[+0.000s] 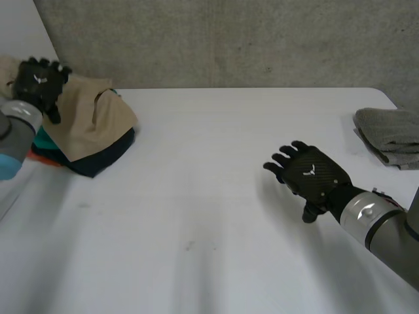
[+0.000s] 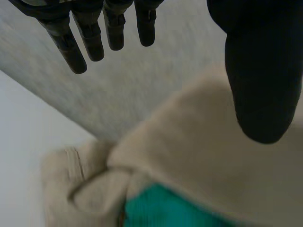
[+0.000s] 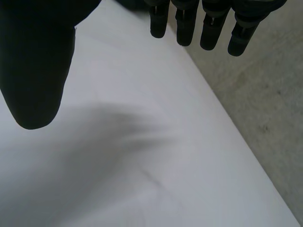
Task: Fold the laundry.
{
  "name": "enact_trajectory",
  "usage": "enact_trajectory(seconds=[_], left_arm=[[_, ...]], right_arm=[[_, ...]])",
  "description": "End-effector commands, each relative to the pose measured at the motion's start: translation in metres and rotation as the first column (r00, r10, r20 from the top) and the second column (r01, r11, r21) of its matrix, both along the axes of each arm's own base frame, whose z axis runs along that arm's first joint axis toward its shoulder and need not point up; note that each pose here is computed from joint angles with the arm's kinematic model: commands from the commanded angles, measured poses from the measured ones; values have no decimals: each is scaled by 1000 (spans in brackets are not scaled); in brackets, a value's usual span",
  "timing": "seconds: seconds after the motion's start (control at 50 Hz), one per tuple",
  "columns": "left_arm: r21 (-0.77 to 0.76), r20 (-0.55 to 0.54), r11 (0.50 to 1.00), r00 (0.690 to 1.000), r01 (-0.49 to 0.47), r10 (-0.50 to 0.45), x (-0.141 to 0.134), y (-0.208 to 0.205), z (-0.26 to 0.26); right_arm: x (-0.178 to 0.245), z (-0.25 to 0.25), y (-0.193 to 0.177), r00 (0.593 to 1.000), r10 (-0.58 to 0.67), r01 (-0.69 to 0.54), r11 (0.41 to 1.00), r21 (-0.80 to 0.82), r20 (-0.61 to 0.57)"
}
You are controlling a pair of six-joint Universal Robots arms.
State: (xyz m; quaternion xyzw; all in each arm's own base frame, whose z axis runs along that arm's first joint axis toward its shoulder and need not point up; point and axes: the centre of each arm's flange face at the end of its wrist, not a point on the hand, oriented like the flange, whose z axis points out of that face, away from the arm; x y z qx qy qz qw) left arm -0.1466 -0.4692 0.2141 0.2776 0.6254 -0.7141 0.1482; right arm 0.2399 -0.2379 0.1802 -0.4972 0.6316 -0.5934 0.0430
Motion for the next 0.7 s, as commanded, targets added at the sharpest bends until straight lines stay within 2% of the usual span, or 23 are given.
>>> enact_trajectory(seconds=[0.02, 0.1, 0.16, 0.24, 0.32, 0.34, 0.36, 0.38, 0.42, 0.44, 0.5, 0.52, 0.6, 0.66, 0.7], left_arm=[[35, 95, 998, 994, 44, -48, 0, -28, -54], [39, 92, 997, 993, 67, -71, -10, -25, -56], [24, 70, 995, 992, 99, -101, -27, -15, -44], [19, -24, 984, 984, 175, -174, -56, 11, -16], [36, -159, 952, 943, 303, -294, -90, 56, 10], [32, -178, 938, 925, 346, -335, -100, 68, 16], [23, -216, 888, 870, 459, -444, -126, 100, 28], [22, -223, 874, 854, 486, -470, -132, 108, 30], [29, -241, 822, 802, 568, -546, -149, 135, 34], [45, -253, 767, 750, 641, -611, -165, 161, 32], [81, -267, 687, 680, 722, -683, -186, 196, 23], [104, -274, 636, 636, 765, -721, -199, 219, 17], [156, -293, 541, 562, 826, -774, -222, 261, 3], [216, -309, 484, 530, 848, -790, -228, 285, -8], [242, -318, 463, 520, 853, -792, -228, 294, -10]], right_arm=[[-7, -14, 7, 999, -32, 32, 999, 1, -25], [-10, -12, 9, 999, -41, 41, 999, -2, -25], [-13, -6, 7, 998, -55, 55, 998, -22, -18], [-25, 5, -4, 994, -109, 108, 992, -64, -7], [-36, 25, -15, 986, -164, 167, 978, -128, 29], [-40, 33, -20, 980, -191, 198, 969, -150, 58], [-43, 38, -22, 976, -207, 216, 963, -159, 73], [-46, 42, -25, 970, -224, 237, 957, -167, 91], [-52, 53, -31, 954, -265, 288, 941, -177, 139], [-54, 55, -33, 949, -276, 301, 937, -176, 150], [-63, 60, -40, 930, -315, 346, 923, -166, 187], [-66, 61, -42, 926, -325, 357, 919, -166, 192], [-77, 60, -48, 911, -362, 394, 906, -155, 197], [-79, 56, -51, 908, -373, 402, 904, -148, 191], [-80, 56, -53, 909, -375, 403, 902, -153, 183]])
